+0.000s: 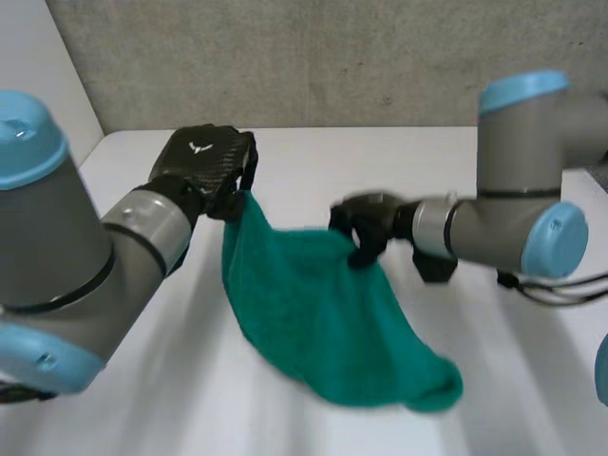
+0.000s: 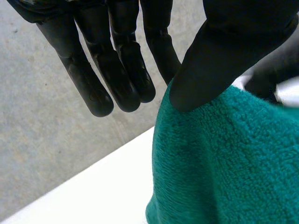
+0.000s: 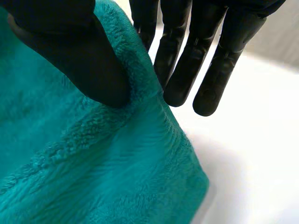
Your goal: Fold the towel.
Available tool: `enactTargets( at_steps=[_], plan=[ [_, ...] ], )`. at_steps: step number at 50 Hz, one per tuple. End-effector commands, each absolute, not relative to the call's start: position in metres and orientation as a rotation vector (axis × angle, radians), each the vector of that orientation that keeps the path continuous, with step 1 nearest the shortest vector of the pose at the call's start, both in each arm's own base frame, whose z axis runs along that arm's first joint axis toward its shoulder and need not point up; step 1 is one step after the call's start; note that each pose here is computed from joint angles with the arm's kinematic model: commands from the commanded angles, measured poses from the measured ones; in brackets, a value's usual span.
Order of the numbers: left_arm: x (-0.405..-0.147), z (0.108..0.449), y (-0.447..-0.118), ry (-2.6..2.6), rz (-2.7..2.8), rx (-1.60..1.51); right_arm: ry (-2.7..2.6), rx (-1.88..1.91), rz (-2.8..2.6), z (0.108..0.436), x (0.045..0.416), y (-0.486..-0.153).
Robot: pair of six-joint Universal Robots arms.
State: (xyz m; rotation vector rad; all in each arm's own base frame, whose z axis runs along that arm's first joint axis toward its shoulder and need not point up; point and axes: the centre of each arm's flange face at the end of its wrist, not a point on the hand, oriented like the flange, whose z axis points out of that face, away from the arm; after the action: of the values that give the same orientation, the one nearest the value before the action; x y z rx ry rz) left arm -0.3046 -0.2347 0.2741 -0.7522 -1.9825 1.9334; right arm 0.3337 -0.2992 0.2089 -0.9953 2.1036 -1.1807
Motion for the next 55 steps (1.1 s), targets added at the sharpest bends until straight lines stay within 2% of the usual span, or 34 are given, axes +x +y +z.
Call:
enactTargets(
  at_steps=[1, 2, 5, 9, 15, 17, 19, 20, 21, 22, 25, 29, 32, 39, 43, 48, 55],
  plan=[
    [-0.321, 0.334, -0.267, -1.765, 2.216, -0.766, 1.756, -0.787, -1.912, 0.343, 0.331, -0.336],
    [-0.321, 0.354, -0.268, -1.685, 2.284, -0.726, 1.658, -0.77, -2.028, 0.372, 0.327, -0.329],
    [-0.316, 0.395, -0.259, -1.519, 2.404, -0.65, 1.531, -0.764, -2.143, 0.413, 0.314, -0.307],
    [-0.308, 0.412, -0.239, -1.445, 2.435, -0.624, 1.554, -0.819, -2.085, 0.406, 0.312, -0.289],
    [-0.312, 0.354, -0.21, -1.616, 2.251, -0.751, 1.795, -0.991, -1.908, 0.341, 0.301, -0.259],
    [-0.314, 0.295, -0.183, -1.768, 2.059, -0.877, 1.891, -1.066, -1.827, 0.31, 0.291, -0.246],
    [-0.312, 0.266, -0.17, -1.847, 1.958, -0.936, 1.953, -1.108, -1.767, 0.289, 0.285, -0.238],
    [-0.312, 0.266, -0.17, -1.847, 1.958, -0.936, 1.979, -1.124, -1.738, 0.281, 0.282, -0.234],
    [-0.302, 0.23, -0.155, -1.96, 1.831, -0.983, 2.021, -1.152, -1.688, 0.265, 0.278, -0.226],
    [-0.298, 0.219, -0.15, -1.999, 1.784, -0.986, 2.021, -1.152, -1.687, 0.265, 0.278, -0.226],
    [-0.289, 0.179, -0.14, -2.144, 1.595, -0.964, 2.107, -1.177, -1.591, 0.237, 0.27, -0.214],
    [-0.288, 0.16, -0.136, -2.225, 1.45, -0.896, 2.172, -1.141, -1.603, 0.229, 0.259, -0.222],
    [-0.291, 0.168, -0.139, -2.247, 1.4, -0.817, 2.199, -1.108, -1.636, 0.229, 0.251, -0.231],
    [-0.294, 0.185, -0.158, -2.216, 1.475, -0.774, 2.17, -1.111, -1.662, 0.236, 0.25, -0.226],
    [-0.292, 0.201, -0.186, -2.175, 1.562, -0.768, 2.129, -1.145, -1.7, 0.244, 0.248, -0.218],
    [-0.295, 0.203, -0.206, -2.115, 1.596, -0.87, 2.073, -1.212, -1.727, 0.245, 0.247, -0.211],
    [-0.305, 0.188, -0.228, -2.017, 1.605, -1.129, 2.015, -1.266, -1.758, 0.25, 0.245, -0.201]
  ],
)
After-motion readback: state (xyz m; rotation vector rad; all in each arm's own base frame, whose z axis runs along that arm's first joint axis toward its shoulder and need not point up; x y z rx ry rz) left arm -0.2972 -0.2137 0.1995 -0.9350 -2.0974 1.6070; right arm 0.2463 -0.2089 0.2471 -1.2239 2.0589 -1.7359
